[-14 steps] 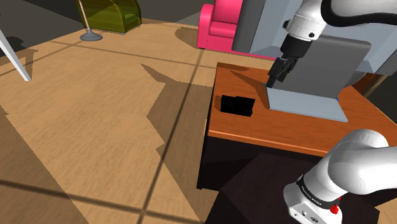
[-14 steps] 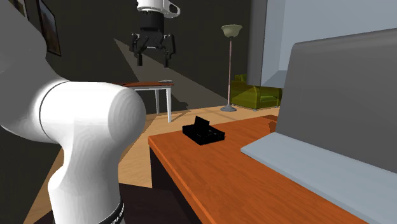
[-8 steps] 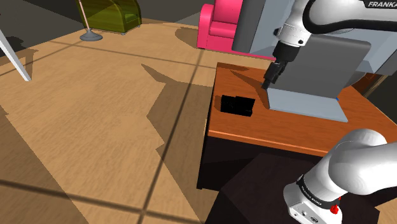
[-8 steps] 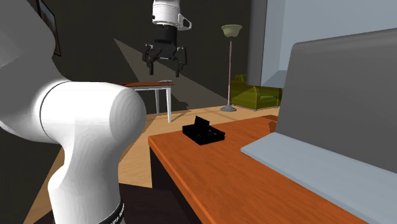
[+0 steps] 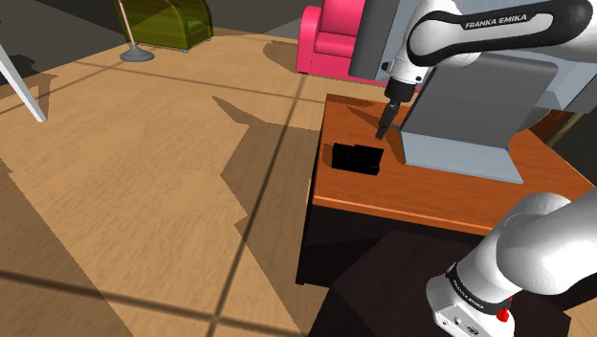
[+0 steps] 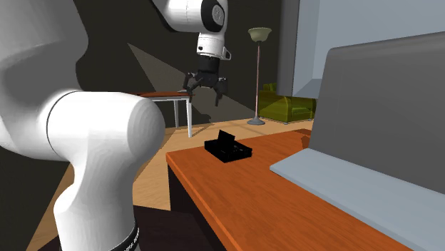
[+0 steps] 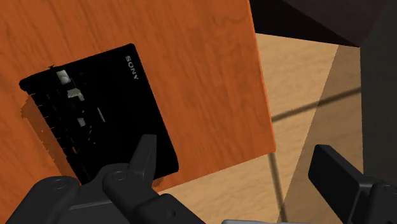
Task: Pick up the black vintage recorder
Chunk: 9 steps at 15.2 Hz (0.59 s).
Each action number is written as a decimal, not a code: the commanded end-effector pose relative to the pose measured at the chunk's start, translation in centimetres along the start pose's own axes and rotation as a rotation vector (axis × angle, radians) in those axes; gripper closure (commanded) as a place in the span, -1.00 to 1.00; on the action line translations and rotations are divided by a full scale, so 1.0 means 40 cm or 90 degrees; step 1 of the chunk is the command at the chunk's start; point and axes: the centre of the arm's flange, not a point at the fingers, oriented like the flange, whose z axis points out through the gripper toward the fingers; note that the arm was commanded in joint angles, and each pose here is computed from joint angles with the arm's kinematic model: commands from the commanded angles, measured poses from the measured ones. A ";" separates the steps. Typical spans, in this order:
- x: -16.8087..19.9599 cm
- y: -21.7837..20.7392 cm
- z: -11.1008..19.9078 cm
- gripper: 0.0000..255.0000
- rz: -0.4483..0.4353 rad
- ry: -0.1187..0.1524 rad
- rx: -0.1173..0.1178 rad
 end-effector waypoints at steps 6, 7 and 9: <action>0.141 0.149 0.145 -1.00 -0.123 -0.020 0.033; 0.163 0.167 0.167 -1.00 -0.140 -0.023 0.038; 0.208 0.201 0.210 -1.00 -0.174 -0.029 0.047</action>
